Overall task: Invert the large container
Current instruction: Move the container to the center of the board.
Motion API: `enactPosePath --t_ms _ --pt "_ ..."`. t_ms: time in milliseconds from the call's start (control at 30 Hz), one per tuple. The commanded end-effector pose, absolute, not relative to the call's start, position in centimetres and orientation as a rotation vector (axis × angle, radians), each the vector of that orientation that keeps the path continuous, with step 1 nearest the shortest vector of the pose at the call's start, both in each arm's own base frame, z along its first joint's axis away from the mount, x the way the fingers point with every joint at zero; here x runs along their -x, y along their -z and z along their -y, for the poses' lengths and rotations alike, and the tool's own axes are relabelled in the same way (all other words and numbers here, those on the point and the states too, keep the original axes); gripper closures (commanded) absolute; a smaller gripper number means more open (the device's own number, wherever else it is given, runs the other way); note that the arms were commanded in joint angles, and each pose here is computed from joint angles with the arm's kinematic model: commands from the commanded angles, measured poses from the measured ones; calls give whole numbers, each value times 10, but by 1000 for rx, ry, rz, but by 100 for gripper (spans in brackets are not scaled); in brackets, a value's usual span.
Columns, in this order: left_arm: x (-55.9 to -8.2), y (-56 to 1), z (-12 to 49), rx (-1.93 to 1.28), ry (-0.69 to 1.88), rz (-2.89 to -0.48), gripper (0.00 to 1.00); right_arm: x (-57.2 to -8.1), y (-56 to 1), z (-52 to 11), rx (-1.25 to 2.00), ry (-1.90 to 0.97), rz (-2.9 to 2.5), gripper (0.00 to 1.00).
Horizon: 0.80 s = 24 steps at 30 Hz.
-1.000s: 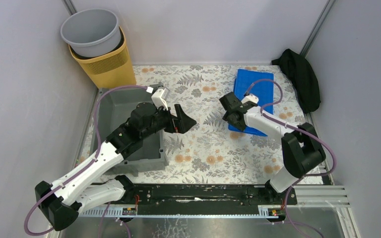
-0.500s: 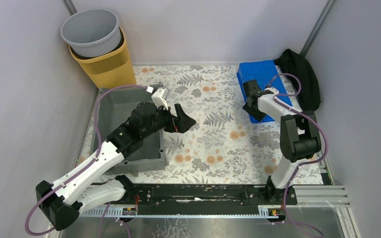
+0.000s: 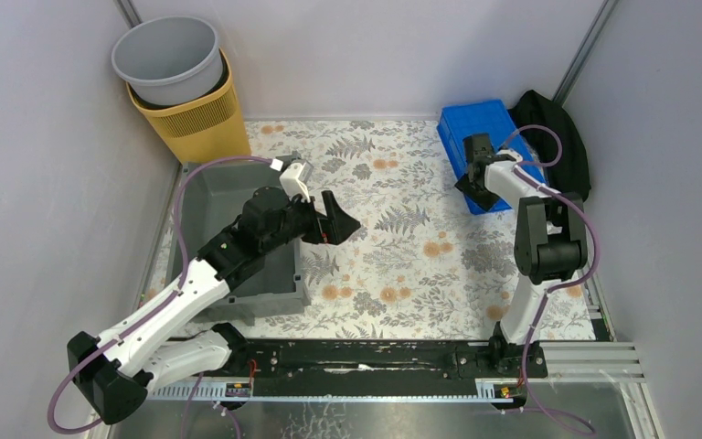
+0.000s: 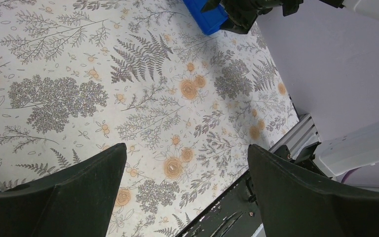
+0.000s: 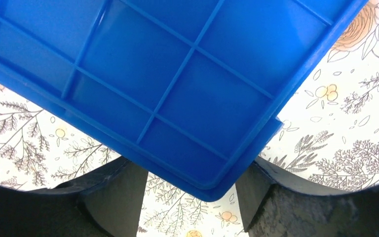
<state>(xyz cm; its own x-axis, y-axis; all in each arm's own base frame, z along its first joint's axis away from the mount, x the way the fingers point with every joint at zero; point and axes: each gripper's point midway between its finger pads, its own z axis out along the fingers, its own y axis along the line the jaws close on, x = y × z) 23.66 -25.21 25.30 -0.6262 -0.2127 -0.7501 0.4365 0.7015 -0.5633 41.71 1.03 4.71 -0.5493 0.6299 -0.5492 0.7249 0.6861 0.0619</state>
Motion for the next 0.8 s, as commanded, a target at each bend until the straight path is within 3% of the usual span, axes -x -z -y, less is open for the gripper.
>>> enactPosePath --t_ms 0,133,233,500,767 --pt "-240 -271 247 -166 933 -1999 0 -438 -70 -12 -997 120 -2312 29" --pt "-236 -280 240 -154 924 -1984 0 -428 -101 -29 -894 -71 -2257 16" --pt "-234 -289 233 -145 908 -1962 0 -412 -132 -41 -813 -210 -2202 2" --pt "-236 -310 206 -83 774 -1960 0 -351 -171 -90 -544 -547 -2250 0" --pt "-233 -348 150 99 573 -1928 0 -293 -217 -234 -98 -892 -2302 1"
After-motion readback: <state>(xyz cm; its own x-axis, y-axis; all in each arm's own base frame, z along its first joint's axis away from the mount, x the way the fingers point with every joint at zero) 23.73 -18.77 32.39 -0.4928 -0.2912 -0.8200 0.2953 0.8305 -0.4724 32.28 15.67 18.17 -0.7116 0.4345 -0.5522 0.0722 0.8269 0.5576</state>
